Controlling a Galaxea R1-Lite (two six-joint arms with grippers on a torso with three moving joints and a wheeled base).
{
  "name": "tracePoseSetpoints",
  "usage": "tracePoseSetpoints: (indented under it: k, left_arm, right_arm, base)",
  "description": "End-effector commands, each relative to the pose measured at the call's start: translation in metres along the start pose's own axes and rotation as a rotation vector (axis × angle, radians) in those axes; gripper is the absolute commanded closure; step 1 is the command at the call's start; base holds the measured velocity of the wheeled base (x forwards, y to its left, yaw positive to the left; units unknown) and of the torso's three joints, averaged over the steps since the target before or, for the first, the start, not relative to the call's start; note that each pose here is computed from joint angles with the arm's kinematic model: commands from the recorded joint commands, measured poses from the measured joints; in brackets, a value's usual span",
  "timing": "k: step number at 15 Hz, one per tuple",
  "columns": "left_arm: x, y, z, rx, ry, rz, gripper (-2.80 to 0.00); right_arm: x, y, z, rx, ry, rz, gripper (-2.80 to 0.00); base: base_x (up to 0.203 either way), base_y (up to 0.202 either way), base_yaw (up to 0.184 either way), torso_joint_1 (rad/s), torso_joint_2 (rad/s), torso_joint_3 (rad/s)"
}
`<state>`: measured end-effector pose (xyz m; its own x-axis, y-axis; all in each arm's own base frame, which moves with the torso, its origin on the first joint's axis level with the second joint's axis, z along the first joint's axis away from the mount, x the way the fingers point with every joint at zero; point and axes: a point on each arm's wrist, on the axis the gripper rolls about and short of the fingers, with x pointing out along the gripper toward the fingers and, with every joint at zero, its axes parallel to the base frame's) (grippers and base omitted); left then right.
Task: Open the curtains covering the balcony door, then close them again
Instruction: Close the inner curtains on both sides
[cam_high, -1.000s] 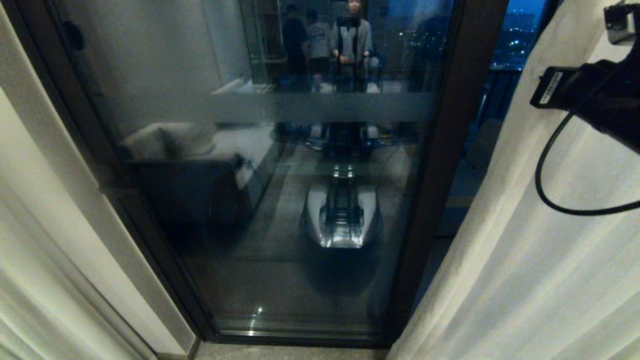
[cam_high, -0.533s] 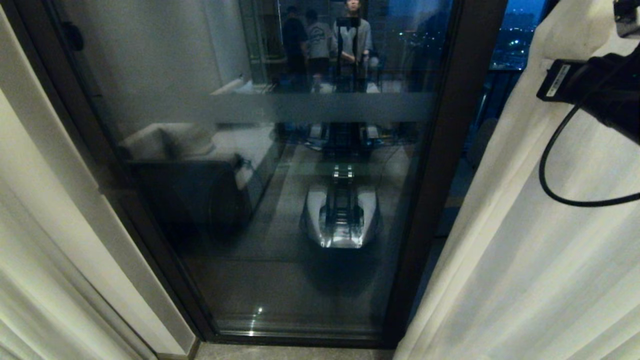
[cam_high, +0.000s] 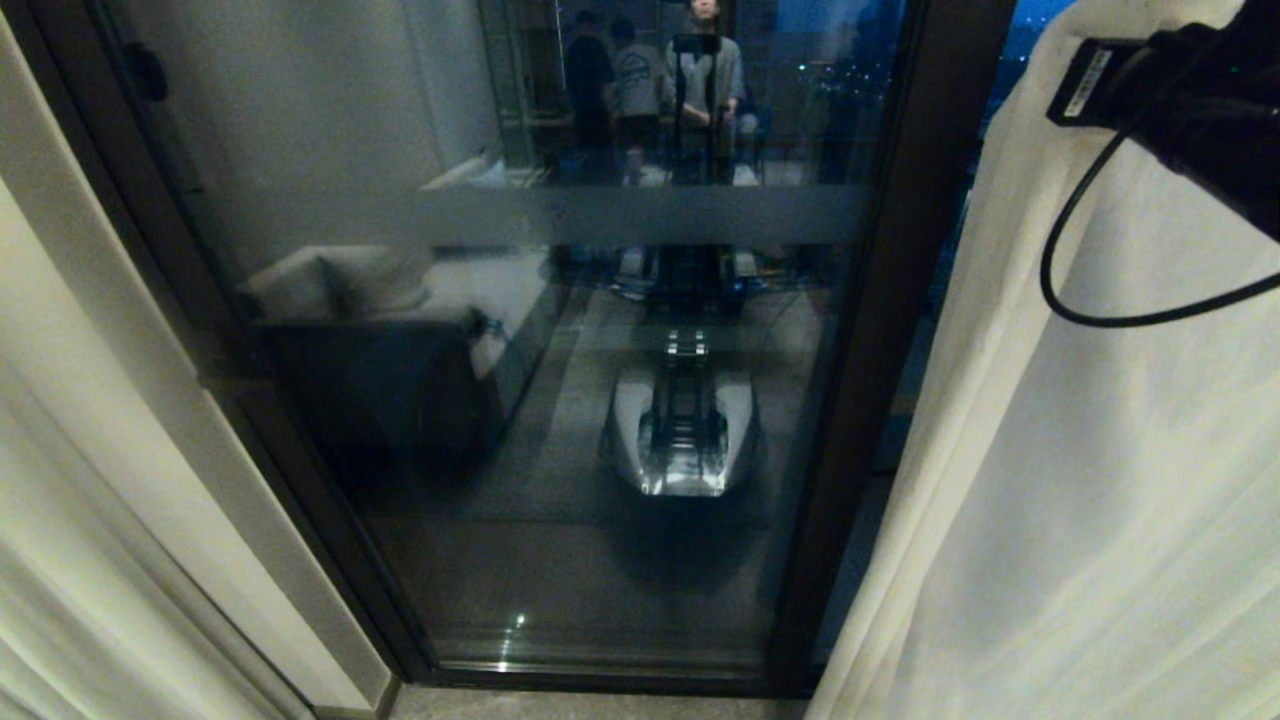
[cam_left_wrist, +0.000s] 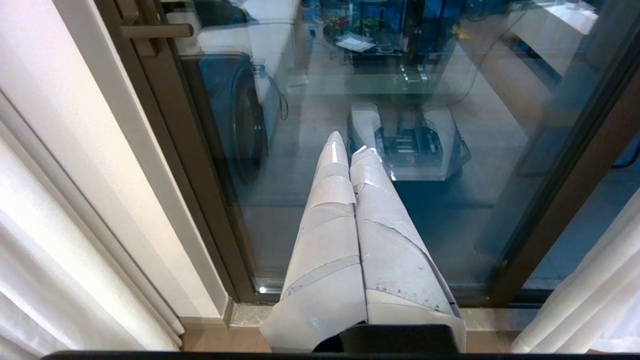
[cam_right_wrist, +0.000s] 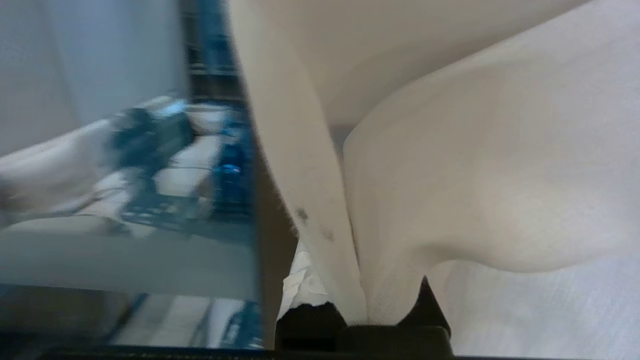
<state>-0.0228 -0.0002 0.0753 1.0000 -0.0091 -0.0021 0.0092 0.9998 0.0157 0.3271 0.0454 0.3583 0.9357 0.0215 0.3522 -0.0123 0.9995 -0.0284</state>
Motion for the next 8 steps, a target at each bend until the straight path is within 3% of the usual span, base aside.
tracePoseSetpoints:
  k: [1, 8]
  left_arm:
    - [0.000, 0.000, 0.000, 0.000, -0.001, 0.001, 0.00]
    - [0.000, 0.000, 0.000, 0.000, -0.001, 0.001, 0.00]
  right_arm:
    - [0.010, 0.014, -0.008, 0.009, 0.003, 0.031, 0.00]
    - [0.033, 0.078, -0.006, 0.046, -0.072, 0.170, 0.00]
  base:
    - [0.000, 0.000, 0.000, 0.000, 0.00, 0.000]
    - [0.000, 0.000, 0.000, 0.000, 0.00, 0.000]
